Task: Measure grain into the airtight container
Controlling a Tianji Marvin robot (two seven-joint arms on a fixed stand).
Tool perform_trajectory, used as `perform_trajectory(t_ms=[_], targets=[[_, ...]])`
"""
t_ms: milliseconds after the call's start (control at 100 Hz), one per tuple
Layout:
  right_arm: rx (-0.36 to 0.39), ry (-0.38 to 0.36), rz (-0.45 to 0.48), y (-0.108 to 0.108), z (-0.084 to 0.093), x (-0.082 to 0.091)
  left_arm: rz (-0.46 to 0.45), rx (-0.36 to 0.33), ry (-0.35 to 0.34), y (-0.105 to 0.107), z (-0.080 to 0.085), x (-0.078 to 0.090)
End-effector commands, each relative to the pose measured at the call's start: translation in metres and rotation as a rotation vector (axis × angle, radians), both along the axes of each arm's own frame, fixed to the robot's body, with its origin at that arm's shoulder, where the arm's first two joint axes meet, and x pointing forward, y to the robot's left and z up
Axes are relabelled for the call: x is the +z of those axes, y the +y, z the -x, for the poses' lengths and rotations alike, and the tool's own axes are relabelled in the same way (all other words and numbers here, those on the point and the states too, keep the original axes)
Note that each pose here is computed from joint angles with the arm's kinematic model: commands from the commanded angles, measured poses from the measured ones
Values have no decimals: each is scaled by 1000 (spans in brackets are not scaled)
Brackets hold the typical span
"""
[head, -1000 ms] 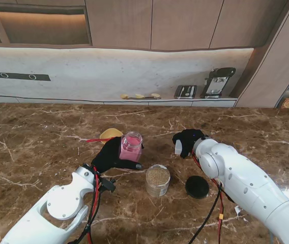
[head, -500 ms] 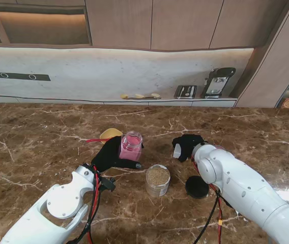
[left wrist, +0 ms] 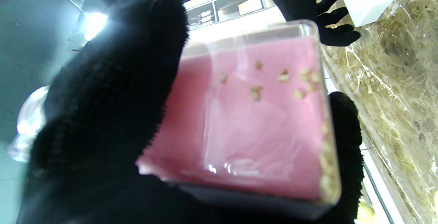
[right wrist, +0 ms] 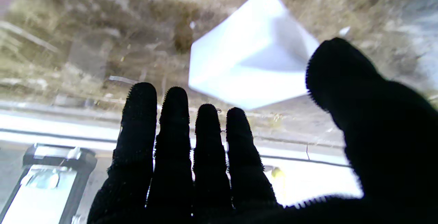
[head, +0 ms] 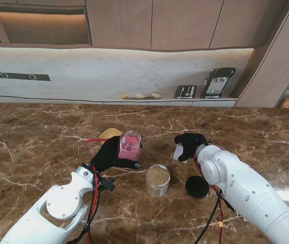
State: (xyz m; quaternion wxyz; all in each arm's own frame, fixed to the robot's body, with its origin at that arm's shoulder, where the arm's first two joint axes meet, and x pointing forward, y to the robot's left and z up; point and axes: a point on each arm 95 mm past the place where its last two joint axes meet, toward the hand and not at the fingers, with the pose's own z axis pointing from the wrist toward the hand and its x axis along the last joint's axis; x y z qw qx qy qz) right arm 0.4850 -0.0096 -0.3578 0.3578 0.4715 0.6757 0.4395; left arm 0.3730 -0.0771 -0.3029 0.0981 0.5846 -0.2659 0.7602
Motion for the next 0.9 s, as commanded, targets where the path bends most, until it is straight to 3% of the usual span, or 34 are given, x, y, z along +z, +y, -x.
perform_trajectory(t_ms=[0, 260, 530, 710, 890], targets=[[6, -24, 0, 0, 3, 6, -3, -5, 5, -1, 1, -2], [-13, -197, -40, -11, 9, 49, -1, -12, 2, -2, 1, -2], [-66, -369, -161, -37, 35, 85, -5, -20, 0, -4, 4, 1], [-160, -395, -278, -66, 50, 85, -5, -20, -7, -5, 7, 2], [-260, -366, -425, -96, 58, 61, -6, -25, -2, -7, 7, 0]])
